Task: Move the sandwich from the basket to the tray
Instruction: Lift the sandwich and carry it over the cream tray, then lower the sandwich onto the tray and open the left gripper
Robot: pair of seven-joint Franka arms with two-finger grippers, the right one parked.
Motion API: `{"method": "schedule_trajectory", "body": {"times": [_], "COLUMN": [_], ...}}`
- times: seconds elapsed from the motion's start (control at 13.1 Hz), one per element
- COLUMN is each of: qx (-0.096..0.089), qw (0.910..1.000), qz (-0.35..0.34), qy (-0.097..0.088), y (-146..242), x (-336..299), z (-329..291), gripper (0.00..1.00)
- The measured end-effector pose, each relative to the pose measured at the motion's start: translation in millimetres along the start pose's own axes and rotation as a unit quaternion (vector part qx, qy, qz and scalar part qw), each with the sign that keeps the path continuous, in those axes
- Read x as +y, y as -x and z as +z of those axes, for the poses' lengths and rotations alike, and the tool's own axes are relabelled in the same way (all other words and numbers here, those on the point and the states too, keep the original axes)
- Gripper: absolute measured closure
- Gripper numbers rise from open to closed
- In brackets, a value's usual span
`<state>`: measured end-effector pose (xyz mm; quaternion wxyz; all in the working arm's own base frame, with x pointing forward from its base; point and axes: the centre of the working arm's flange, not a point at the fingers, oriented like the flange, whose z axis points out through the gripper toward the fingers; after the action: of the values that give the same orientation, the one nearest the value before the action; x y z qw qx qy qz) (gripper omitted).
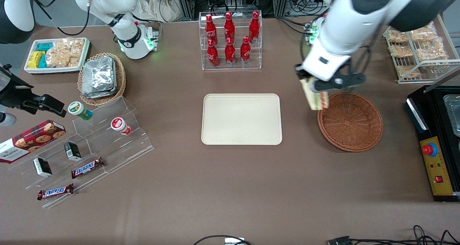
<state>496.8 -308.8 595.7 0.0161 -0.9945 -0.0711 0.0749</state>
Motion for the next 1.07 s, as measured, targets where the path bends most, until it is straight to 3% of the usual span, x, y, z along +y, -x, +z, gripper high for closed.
{"method": "schedule_trajectory", "body": {"times": [0.23,0.38,0.69,1.07], "qx": [-0.017,-0.028,-0.002,0.016], "qw": [0.9992,0.9985,0.9972,0.9935], "qz": [0.03,0.041,0.073,0.111], "qy": [-0.021,-0.021,-0.012,-0.016], "y": [3,-6,-17,-18], "x": [41,56,78,79], "z": [35,68,175,283], "gripper": [0.67,0.66,0.68,0.67]}}
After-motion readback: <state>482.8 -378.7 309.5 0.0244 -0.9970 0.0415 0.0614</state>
